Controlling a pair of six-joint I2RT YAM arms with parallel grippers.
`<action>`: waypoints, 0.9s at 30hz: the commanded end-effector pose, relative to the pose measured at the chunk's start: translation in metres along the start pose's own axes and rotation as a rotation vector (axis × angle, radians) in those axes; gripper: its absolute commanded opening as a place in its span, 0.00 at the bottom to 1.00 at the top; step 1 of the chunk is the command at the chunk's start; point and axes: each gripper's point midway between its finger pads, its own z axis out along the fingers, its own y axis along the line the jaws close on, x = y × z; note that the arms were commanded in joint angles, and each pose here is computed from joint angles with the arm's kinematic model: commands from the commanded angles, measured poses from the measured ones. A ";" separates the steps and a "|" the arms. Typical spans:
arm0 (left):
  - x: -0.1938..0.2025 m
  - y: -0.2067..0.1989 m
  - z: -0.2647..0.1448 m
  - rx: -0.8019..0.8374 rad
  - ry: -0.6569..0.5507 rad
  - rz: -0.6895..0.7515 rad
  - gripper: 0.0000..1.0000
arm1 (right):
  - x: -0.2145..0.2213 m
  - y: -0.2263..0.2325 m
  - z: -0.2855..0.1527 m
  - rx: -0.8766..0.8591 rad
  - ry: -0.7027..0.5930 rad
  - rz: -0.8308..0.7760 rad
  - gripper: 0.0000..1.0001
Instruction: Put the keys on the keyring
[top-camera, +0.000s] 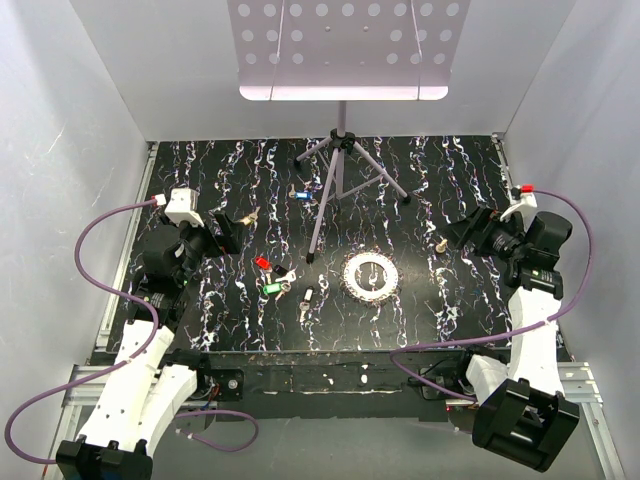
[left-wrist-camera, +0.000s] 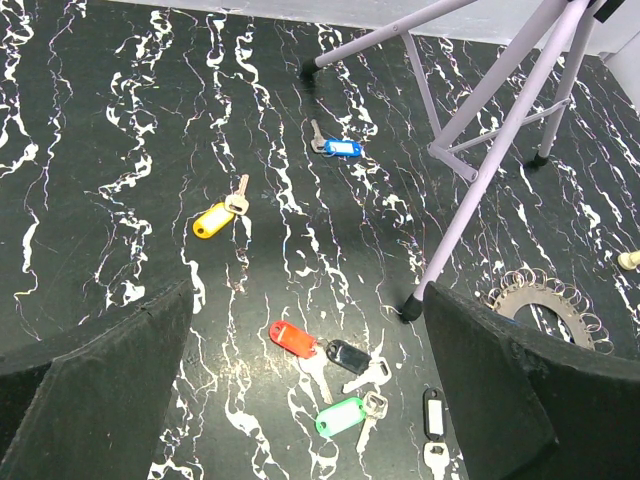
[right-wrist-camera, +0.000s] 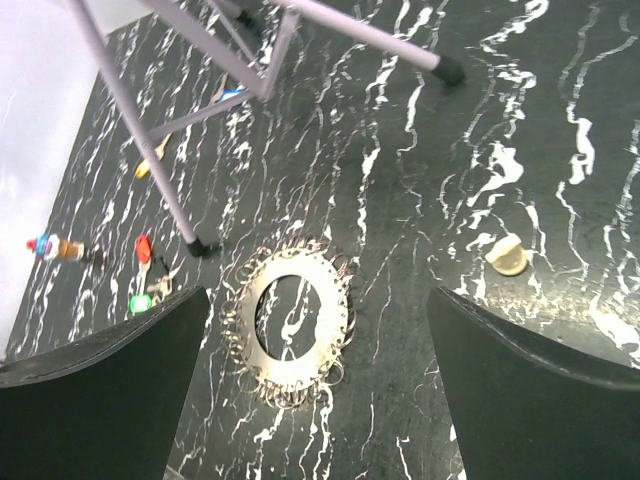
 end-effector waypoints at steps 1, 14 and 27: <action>-0.005 -0.002 -0.001 0.012 -0.020 0.011 1.00 | 0.001 0.026 -0.005 -0.172 0.001 -0.138 1.00; 0.004 -0.013 0.006 0.073 0.029 -0.021 1.00 | 0.044 0.072 -0.029 -0.595 0.064 -0.382 1.00; 0.045 -0.047 0.000 0.198 0.239 -0.313 1.00 | 0.027 0.072 -0.027 -0.510 0.071 -0.300 1.00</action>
